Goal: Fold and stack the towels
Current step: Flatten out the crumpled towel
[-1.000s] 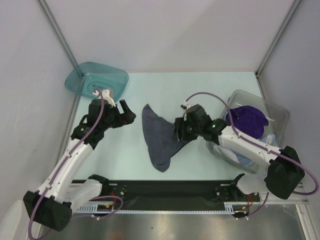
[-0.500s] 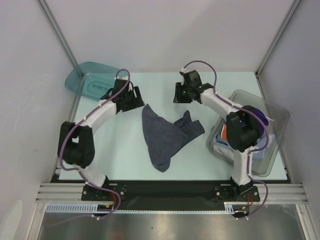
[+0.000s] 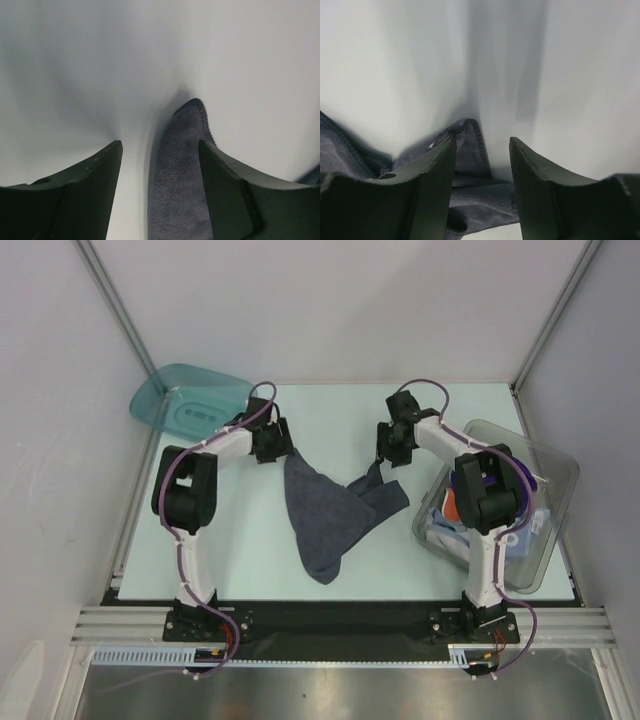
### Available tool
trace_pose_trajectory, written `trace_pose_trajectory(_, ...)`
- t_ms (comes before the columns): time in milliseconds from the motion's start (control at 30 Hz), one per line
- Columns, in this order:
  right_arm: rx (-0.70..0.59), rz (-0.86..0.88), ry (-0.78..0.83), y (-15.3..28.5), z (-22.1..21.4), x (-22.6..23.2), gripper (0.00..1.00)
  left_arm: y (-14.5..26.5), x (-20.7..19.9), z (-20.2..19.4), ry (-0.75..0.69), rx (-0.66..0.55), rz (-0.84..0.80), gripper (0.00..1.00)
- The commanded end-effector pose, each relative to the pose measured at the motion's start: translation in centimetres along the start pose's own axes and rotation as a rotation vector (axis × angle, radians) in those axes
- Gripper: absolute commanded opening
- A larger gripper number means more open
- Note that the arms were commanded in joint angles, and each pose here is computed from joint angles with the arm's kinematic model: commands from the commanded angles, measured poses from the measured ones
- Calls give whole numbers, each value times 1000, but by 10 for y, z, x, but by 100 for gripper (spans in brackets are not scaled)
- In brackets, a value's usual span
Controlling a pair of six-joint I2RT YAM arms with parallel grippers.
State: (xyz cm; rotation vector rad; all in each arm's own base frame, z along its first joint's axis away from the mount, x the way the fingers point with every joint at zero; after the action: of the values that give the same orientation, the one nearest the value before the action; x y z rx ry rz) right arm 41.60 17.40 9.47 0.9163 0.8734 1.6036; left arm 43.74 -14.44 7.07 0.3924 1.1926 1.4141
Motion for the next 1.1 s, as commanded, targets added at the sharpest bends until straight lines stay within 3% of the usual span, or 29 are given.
trace_pose_trajectory(0, -21, 85, -12, 1, 4, 5, 52, -5, -11, 5, -4, 13, -52, 67)
trace_pose_trajectory(100, -39, 126, -19, -7, 8, 11, 52, -10, -10, 3, -1, 24, -56, 59)
trace_pose_trajectory(200, -40, 164, -26, -18, 11, 17, 51, -7, -16, 5, -3, 28, -79, 31)
trace_pose_trajectory(233, -39, 175, -26, -21, 13, 19, 50, -3, -21, 10, -10, 21, -95, 18)
trace_pose_trajectory(333, -74, 217, -21, -17, 24, 25, 43, 14, -33, 22, -28, 10, -122, 0)
trace_pose_trajectory(467, -111, 230, -14, 1, 42, 29, 13, 50, -39, 37, -58, -37, -99, 0)
trace_pose_trajectory(500, -128, 236, -5, 9, 48, 30, 0, 60, -38, 44, -62, -72, -73, 0)
trace_pose_trajectory(800, -391, 223, 24, 129, 80, 49, 0, 149, 3, 40, -80, -233, 151, 0)
trace_pose_trajectory(900, -431, 238, 50, 156, 73, 64, 0, 172, 23, 22, -65, -262, 195, 0)
trace_pose_trajectory(1067, -415, 295, 100, 163, 35, 94, 0, 189, 60, -27, -3, -262, 217, 0)
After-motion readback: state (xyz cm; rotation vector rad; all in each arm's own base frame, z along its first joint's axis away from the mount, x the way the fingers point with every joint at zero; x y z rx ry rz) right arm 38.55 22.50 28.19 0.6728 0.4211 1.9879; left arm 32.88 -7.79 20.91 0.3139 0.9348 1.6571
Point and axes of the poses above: each gripper's point midway between its finger pads, its own y axis back along the fingers, its own x axis along the line the jaws close on, z = x × y, the point moved 5 cm from there along y, back along the fingers, and after that the axes turned 9 degrees about y, right-handed, at the moved point
